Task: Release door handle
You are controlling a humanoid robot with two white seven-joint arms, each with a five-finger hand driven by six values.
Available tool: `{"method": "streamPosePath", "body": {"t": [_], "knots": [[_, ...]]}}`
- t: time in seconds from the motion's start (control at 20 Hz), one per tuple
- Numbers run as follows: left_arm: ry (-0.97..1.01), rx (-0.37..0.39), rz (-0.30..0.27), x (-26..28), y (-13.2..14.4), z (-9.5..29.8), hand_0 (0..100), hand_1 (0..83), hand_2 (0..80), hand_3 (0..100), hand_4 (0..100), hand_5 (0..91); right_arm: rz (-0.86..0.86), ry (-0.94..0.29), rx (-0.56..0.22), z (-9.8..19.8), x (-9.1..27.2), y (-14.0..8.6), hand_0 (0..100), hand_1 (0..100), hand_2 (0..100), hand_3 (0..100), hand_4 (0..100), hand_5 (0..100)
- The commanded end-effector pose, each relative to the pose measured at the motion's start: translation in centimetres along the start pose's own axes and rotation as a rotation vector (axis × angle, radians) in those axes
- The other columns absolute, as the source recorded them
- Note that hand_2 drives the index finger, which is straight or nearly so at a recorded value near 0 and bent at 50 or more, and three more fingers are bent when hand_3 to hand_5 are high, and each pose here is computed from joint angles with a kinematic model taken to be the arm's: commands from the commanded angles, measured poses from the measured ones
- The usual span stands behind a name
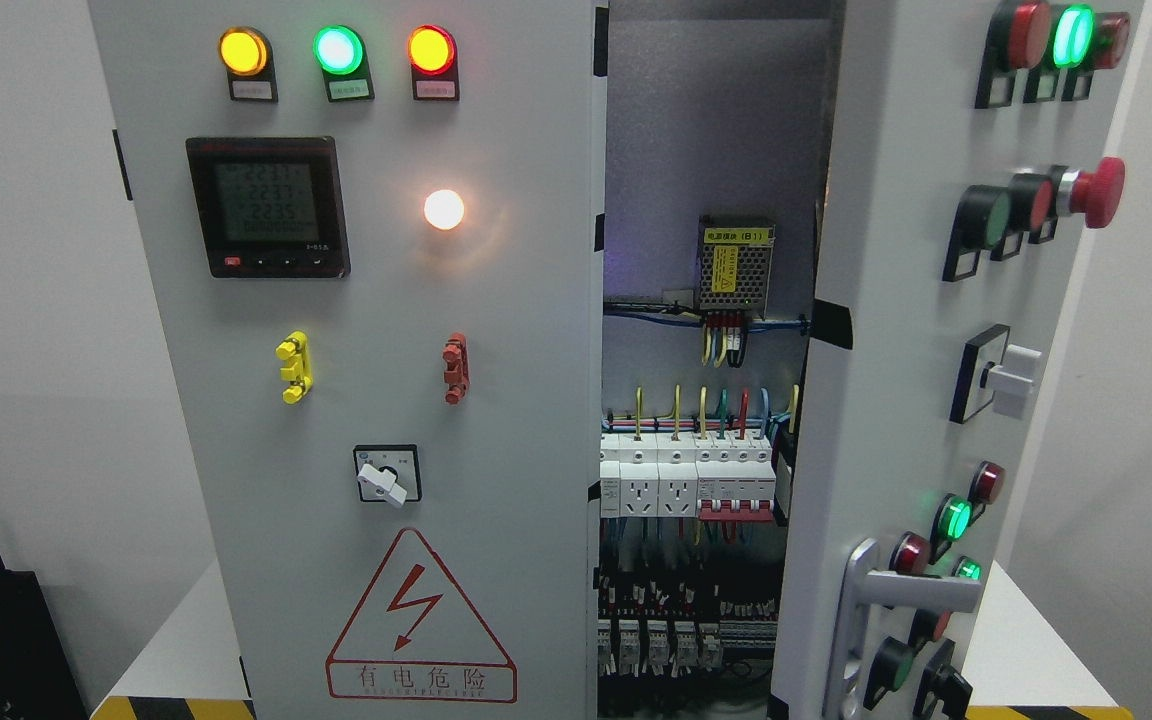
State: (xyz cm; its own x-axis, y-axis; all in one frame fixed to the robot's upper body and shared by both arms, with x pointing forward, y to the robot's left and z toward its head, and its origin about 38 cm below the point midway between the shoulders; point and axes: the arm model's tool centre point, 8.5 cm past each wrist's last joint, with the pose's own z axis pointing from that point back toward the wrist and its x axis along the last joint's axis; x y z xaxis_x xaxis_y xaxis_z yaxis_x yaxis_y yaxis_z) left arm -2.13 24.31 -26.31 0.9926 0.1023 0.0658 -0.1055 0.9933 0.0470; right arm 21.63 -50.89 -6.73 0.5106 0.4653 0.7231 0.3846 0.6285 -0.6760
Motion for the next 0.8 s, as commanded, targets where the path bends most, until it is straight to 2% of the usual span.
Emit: {"method": "streamPosePath", "body": {"t": [0.0,0.1,0.25,0.35,0.5,0.55,0.6,0.75], "knots": [[-0.03,-0.005,0.002,1.0,-0.2,-0.1,12,38.9,0.0,0,0,0.0,-0.047,0.634,0.302,15.0,-15.5,7.9,53,20,13,27,25,22],[-0.03,-0.005,0.002,1.0,-0.2,-0.1,12,38.9,0.0,0,0,0.0,-0.053,0.711,0.328,17.3,-16.7,8.2,53,20,10,22,20,15],[-0.03,-0.005,0.0,1.0,-0.2,-0.1,12,38.9,0.0,0,0,0.0,-0.036,0.832,0.409,20.1,-17.9,9.2,52,18,6,14,9,0],[-0.03,-0.005,0.0,1.0,-0.2,-0.1,12,38.9,0.0,0,0,0.0,0.022,0.903,0.469,21.9,-18.8,9.1,51,17,4,7,1,0],[-0.03,-0.005,0.0,1.0,-0.2,-0.1,12,38.9,0.0,0,0,0.0,0.065,0.99,0.638,25.4,-19.9,9.7,50,16,3,4,0,0],[-0.03,-0.005,0.0,1.0,-0.2,-0.1,12,38.9,0.0,0,0,0.0,0.058,1.017,0.684,26.6,-19.8,10.5,49,15,3,0,0,0],[-0.03,-0.005,0.002,1.0,-0.2,-0.1,12,38.9,0.0,0,0,0.0,0.056,1.036,0.715,27.4,-19.7,11.2,49,14,0,0,0,0],[-0.03,-0.005,0.002,1.0,-0.2,-0.1,12,38.9,0.0,0,0,0.0,0.142,1.048,0.79,28.9,-20.1,11.1,46,14,0,0,0,0]]}}
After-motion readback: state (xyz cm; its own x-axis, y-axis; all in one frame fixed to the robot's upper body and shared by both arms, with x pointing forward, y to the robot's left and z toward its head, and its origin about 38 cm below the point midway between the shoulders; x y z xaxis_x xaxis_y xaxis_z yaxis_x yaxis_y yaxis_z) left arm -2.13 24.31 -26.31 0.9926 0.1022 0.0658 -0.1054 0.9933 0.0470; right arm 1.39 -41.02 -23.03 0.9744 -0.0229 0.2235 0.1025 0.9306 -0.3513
